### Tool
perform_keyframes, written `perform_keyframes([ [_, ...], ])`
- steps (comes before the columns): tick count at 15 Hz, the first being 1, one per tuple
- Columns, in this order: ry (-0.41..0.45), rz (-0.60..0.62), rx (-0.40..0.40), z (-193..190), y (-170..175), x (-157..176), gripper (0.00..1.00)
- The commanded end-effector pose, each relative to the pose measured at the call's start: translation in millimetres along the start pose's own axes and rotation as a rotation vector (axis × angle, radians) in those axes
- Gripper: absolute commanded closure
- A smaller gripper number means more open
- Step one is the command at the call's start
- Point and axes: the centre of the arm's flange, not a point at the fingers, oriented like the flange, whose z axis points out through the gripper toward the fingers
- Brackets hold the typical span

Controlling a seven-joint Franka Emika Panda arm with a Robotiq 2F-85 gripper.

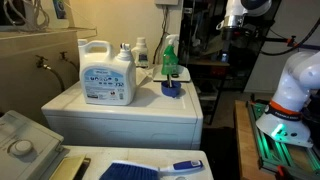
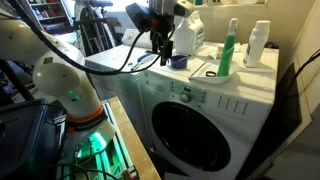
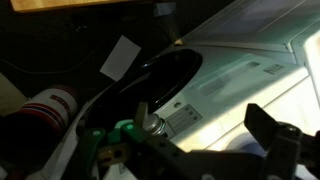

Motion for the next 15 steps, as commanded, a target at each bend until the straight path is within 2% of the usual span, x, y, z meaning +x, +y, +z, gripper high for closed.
perform_keyframes([
  [1, 0.0, 0.0, 0.0, 0.0, 0.0, 0.0, 0.0],
  [8, 0.0, 0.0, 0.0, 0.0, 0.0, 0.0, 0.0],
  [9, -0.015, 0.005, 0.008, 2.7, -9.1, 0.7, 0.0],
  [10, -0.031, 0.079, -0.006, 9.9, -37.0, 5.2, 0.0],
  [11, 0.024, 0.15, -0.042, 14.1, -57.8, 7.8, 0.0],
  [15, 0.202, 0.305, -0.08, 28.3, -146.5, 39.8, 0.0],
])
